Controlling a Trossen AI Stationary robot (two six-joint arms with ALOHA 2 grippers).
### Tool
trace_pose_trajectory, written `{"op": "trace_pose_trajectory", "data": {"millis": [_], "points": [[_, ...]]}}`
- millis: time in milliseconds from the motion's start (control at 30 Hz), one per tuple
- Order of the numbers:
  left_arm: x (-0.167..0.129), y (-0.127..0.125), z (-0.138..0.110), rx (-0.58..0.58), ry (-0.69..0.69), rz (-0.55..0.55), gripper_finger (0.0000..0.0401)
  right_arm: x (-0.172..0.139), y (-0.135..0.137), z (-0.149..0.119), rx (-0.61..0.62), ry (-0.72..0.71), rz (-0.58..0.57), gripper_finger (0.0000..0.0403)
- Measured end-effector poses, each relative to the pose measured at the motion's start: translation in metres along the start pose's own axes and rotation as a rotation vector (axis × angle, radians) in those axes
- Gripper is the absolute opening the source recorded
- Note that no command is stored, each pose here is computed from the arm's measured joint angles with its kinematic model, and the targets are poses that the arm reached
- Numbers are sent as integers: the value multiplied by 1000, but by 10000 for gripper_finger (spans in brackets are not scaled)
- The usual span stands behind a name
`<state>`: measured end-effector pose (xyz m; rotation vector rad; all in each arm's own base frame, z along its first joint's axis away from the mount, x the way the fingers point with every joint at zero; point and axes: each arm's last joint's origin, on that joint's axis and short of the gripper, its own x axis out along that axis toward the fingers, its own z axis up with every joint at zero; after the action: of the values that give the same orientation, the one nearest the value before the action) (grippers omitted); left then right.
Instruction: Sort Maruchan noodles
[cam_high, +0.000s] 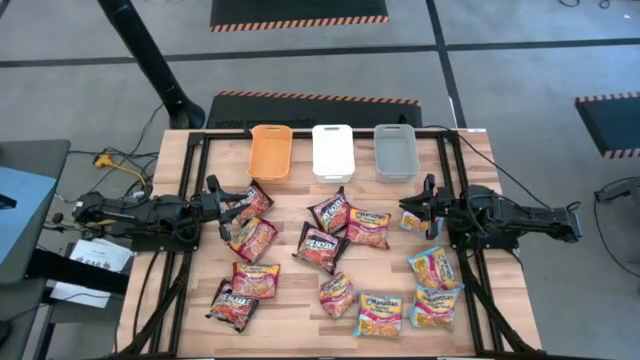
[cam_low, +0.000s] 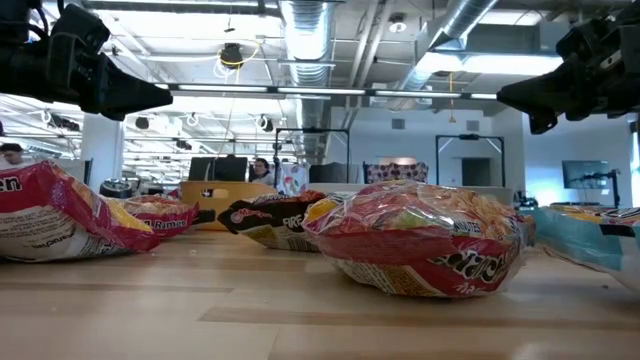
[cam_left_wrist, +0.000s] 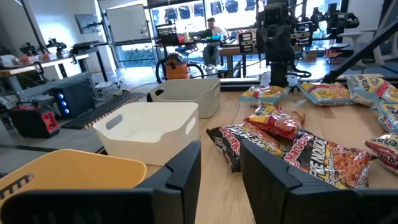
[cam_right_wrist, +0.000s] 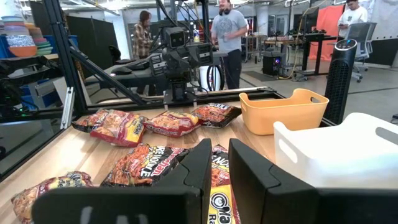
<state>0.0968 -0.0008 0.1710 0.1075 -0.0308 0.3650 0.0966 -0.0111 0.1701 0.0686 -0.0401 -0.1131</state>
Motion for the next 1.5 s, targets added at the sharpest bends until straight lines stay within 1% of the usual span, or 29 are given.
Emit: {"op": "trace_pose_trajectory", "data": {"millis": [600, 833, 1133, 1333, 1500], "points": [[0, 0, 0, 0, 0, 0, 102, 0, 0, 1, 1, -5, 1, 82], [0, 0, 0, 0, 0, 0, 103, 0, 0, 0, 106, -3, 4, 82], [0, 0, 0, 0, 0, 0, 103, 0, 0, 0, 90, -4, 4, 82], [0, 0, 0, 0, 0, 0, 103, 0, 0, 1, 191, -5, 4, 82], [0, 0, 0, 0, 0, 0, 102, 0, 0, 1, 199, -7, 5, 82]]}}
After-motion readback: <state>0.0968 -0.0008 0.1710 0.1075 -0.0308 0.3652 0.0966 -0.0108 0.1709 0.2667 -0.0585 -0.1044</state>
